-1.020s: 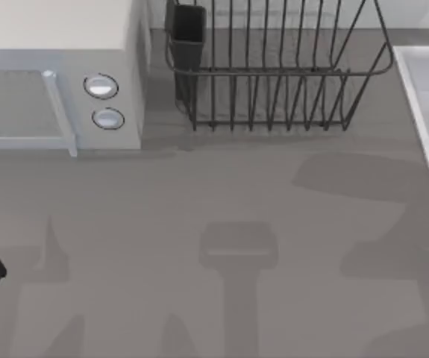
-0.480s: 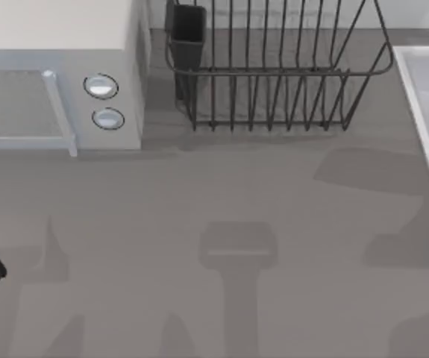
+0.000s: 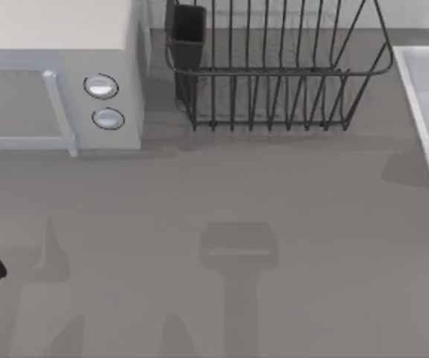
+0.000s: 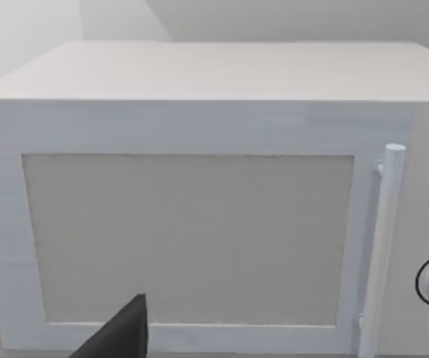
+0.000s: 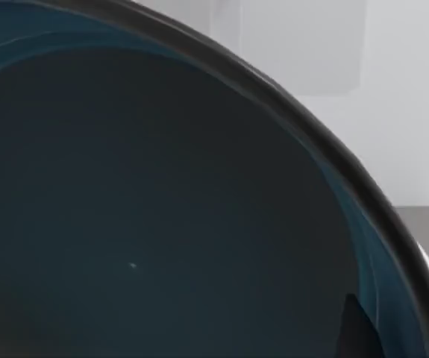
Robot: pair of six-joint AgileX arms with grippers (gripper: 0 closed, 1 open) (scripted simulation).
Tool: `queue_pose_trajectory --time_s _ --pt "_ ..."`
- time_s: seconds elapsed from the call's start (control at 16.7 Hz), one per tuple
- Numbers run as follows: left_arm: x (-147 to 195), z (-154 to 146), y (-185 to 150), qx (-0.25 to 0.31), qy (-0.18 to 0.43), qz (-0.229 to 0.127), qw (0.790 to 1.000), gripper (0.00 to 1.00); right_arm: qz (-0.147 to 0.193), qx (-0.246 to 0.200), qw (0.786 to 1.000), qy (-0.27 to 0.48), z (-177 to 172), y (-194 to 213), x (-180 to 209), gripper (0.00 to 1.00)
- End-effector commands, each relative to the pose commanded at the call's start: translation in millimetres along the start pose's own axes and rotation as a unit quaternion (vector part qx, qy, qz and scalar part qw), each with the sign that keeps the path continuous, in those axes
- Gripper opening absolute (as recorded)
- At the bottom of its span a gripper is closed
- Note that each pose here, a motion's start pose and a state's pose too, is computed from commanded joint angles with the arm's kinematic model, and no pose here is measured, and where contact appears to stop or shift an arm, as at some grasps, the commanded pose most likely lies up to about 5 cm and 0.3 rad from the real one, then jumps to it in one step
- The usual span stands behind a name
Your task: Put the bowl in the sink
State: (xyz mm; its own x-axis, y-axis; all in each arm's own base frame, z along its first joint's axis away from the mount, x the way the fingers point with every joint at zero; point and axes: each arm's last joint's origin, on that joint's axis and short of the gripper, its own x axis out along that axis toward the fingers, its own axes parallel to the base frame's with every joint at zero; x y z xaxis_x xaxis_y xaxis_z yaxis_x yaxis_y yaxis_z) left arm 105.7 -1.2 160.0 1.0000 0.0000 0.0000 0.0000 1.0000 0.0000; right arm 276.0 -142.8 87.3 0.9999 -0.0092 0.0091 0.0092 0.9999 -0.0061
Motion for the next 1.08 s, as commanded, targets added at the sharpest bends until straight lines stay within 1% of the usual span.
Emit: queue_pose_trajectory --time_s 0.24,0.54,1.08 --pt "0.0 0.0 0.0 0.0 0.0 0.0 1.0 1.0 0.0 0.003 1.0 0.004 -26.1 6.0 -8.4 0.0" --pt "0.0 0.0 0.0 0.0 0.0 0.0 1.0 1.0 0.0 0.003 1.0 0.005 -28.2 6.5 -9.2 0.0" --pt "0.0 0.0 0.0 0.0 0.0 0.0 1.0 1.0 0.0 0.003 1.0 0.005 -28.2 6.5 -9.2 0.68"
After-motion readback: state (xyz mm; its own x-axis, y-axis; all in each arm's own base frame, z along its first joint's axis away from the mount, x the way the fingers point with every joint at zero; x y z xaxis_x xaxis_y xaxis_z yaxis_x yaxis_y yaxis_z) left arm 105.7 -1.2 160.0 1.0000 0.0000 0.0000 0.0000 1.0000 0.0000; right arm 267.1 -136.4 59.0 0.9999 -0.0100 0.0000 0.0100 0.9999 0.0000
